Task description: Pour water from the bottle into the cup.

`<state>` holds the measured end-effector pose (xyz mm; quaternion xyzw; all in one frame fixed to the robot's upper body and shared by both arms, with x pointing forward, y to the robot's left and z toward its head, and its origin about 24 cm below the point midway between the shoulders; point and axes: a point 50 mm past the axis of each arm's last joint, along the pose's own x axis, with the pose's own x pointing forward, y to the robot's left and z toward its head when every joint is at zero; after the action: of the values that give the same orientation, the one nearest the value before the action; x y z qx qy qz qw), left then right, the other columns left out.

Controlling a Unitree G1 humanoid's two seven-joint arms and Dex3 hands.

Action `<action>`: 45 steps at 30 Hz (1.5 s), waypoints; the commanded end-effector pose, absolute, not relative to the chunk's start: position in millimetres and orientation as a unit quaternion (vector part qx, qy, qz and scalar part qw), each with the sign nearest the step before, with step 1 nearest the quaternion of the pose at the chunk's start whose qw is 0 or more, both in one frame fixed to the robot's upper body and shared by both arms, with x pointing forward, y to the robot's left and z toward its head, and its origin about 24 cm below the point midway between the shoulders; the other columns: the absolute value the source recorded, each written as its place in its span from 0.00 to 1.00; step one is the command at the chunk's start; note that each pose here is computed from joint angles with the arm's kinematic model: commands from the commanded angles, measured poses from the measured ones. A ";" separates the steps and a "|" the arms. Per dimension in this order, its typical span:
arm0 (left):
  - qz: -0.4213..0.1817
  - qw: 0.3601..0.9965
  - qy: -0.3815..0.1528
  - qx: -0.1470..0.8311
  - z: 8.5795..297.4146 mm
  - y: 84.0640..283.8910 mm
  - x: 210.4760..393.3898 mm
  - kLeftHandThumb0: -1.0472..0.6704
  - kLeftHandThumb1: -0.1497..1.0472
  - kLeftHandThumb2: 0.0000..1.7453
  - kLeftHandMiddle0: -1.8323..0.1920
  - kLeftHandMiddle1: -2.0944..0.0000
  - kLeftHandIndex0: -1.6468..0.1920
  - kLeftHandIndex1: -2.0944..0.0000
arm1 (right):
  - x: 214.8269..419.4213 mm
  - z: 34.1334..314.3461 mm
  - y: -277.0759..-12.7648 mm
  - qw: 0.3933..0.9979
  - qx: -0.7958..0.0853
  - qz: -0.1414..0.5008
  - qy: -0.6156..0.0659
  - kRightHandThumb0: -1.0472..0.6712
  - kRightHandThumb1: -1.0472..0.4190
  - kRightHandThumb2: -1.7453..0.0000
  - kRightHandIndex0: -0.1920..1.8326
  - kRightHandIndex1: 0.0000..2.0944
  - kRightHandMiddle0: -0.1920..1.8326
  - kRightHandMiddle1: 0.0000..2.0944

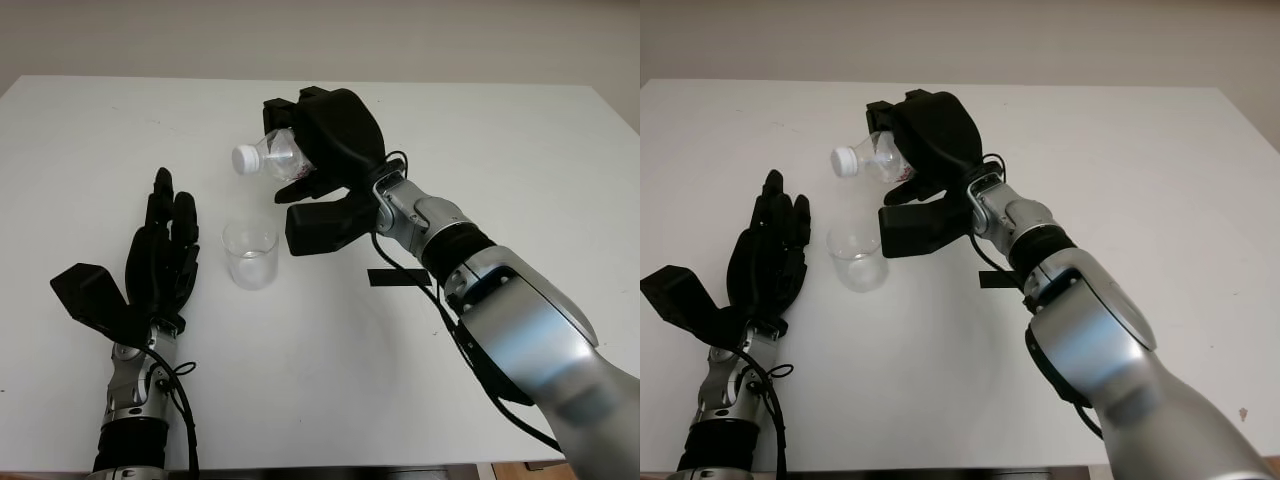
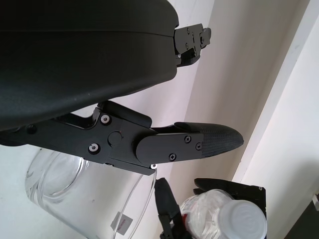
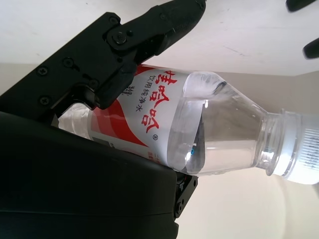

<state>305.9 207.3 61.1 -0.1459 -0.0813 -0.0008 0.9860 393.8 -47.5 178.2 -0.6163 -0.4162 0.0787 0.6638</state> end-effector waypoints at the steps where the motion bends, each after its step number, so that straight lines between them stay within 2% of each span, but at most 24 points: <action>1: -0.003 0.986 -0.079 -0.147 58.9 205.5 306.6 0.19 1.00 0.25 0.98 0.97 0.99 0.98 | 395.0 196.6 -49.8 0.638 -0.620 0.059 -0.453 0.46 0.13 0.77 0.73 1.00 0.53 1.00; 4: -0.003 0.985 -0.079 -0.150 58.6 205.0 307.0 0.20 1.00 0.25 0.98 0.97 0.99 0.98 | 392.8 196.5 -51.5 0.619 -0.620 0.051 -0.479 0.45 0.11 0.83 0.68 1.00 0.51 1.00; 12: -0.002 0.985 -0.080 -0.152 58.3 204.6 307.1 0.19 1.00 0.24 0.98 0.97 0.99 0.98 | 390.2 195.1 -54.2 0.567 -0.637 0.028 -0.522 0.43 0.08 0.88 0.71 1.00 0.50 1.00; 16: -0.001 0.986 -0.079 -0.149 58.1 205.2 306.9 0.19 1.00 0.24 0.98 0.97 0.98 0.97 | 389.6 194.9 -55.0 0.558 -0.638 0.026 -0.530 0.42 0.06 0.92 0.70 1.00 0.40 1.00; 24: -0.003 0.985 -0.078 -0.151 57.6 204.6 307.3 0.19 1.00 0.24 0.98 0.97 0.98 0.97 | 387.8 195.3 -54.2 0.521 -0.648 0.028 -0.554 0.41 0.04 0.94 0.70 1.00 0.43 1.00; 26: -0.006 0.985 -0.080 -0.152 57.6 204.4 307.4 0.19 1.00 0.24 0.99 0.98 0.99 0.98 | 387.6 195.4 -53.7 0.504 -0.656 0.032 -0.560 0.41 0.02 0.94 0.70 1.00 0.44 1.00; 28: -0.005 0.985 -0.079 -0.151 57.5 204.1 307.3 0.19 1.00 0.24 0.99 0.98 0.99 0.98 | 387.2 195.6 -52.9 0.472 -0.669 0.031 -0.573 0.41 0.02 0.95 0.69 1.00 0.41 1.00; 34: -0.003 0.985 -0.079 -0.151 57.5 203.4 307.2 0.19 1.00 0.25 0.99 0.98 0.99 0.98 | 386.4 195.1 -52.0 0.430 -0.682 0.022 -0.591 0.40 0.03 0.96 0.68 1.00 0.45 1.00; 38: -0.005 0.985 -0.079 -0.152 56.6 204.1 307.0 0.20 1.00 0.25 0.99 0.97 0.99 0.98 | 385.2 195.3 -53.0 0.380 -0.692 0.025 -0.614 0.41 0.03 0.97 0.65 1.00 0.42 1.00; 45: -0.002 0.985 -0.079 -0.151 56.1 204.1 307.2 0.20 1.00 0.25 0.98 0.97 0.99 0.97 | 383.5 194.0 -53.9 0.371 -0.684 0.031 -0.627 0.41 0.02 0.96 0.65 1.00 0.43 1.00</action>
<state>307.6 205.5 60.9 -0.1486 -0.0866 -0.0041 0.9851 381.4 -52.8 179.2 -0.6864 -0.6164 0.0467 0.3830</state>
